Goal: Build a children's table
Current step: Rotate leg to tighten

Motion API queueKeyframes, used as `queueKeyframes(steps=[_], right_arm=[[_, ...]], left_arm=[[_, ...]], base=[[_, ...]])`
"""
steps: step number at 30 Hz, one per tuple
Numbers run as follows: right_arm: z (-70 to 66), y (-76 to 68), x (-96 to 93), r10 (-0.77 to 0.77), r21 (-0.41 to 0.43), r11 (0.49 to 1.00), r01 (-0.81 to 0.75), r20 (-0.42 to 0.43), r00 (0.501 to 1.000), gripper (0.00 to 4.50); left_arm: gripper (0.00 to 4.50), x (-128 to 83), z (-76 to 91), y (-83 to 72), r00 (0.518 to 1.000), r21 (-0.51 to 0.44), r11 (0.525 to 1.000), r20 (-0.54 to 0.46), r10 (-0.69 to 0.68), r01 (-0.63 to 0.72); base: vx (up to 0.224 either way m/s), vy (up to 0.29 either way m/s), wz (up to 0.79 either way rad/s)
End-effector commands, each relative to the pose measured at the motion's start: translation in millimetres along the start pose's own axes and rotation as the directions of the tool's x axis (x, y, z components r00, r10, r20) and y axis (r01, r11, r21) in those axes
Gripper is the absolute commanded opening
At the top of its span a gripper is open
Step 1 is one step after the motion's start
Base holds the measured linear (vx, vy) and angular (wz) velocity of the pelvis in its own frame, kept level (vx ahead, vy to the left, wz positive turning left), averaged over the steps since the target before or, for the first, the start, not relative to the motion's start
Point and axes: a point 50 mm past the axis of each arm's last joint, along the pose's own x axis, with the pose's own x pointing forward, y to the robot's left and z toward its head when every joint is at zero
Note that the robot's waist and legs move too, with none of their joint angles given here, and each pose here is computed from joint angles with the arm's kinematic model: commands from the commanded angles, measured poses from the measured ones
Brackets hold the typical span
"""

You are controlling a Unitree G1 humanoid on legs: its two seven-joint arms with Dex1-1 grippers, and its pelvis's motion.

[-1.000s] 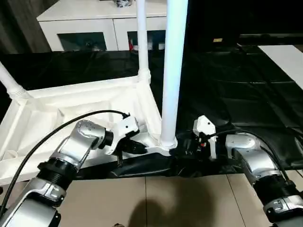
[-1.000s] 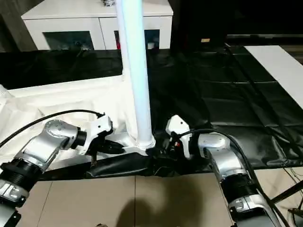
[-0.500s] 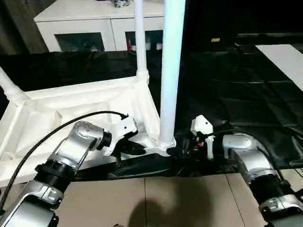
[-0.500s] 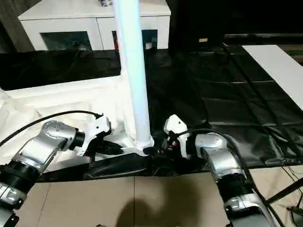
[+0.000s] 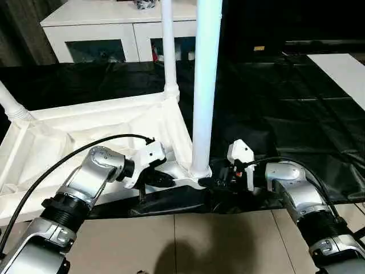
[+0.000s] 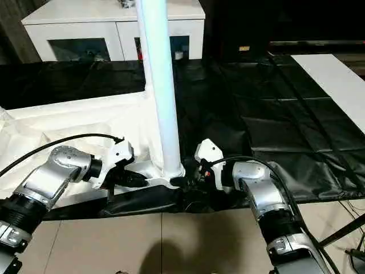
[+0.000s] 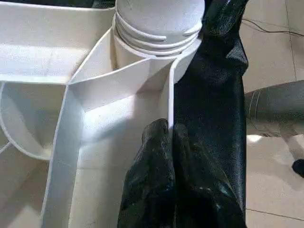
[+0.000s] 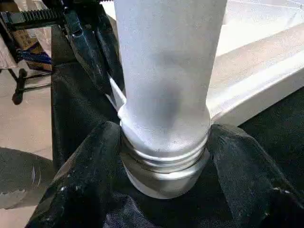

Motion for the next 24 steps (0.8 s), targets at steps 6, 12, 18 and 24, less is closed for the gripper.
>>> queueKeyframes(steps=[6, 12, 18, 24], right_arm=[[14.1, 13.0, 21.8, 0.132, -0.037, 0.991, -0.13, 0.07, 0.989, 3.04], [12.0, 11.5, 21.8, 0.108, -0.064, 0.992, -0.104, 0.052, 0.993, 3.04], [13.3, 10.3, 21.8, 0.121, 0.005, 0.993, -0.122, 0.08, 0.989, 3.4], [15.1, 10.8, 24.8, 0.107, -0.064, 0.993, -0.103, 0.067, 0.992, 3.79]], left_arm=[[0.0, 8.9, -4.3, -6.4, 0.999, -0.01, 0.999, -0.024, -0.031, 0.031], [0.0, 10.0, -4.4, -6.2, 0.999, -0.009, 1.0, -0.024, -0.027, 0.027], [0.0, 10.3, -3.8, -6.2, 0.999, -0.005, 1.0, -0.024, -0.025, 0.025], [0.0, 10.1, -4.0, -6.8, 0.999, -0.008, 1.0, -0.022, -0.027, 0.027]], base=[[0.0, 0.0, 0.0], [0.0, 0.0, 0.0], [0.0, 0.0, 0.0], [0.0, 0.0, 0.0]])
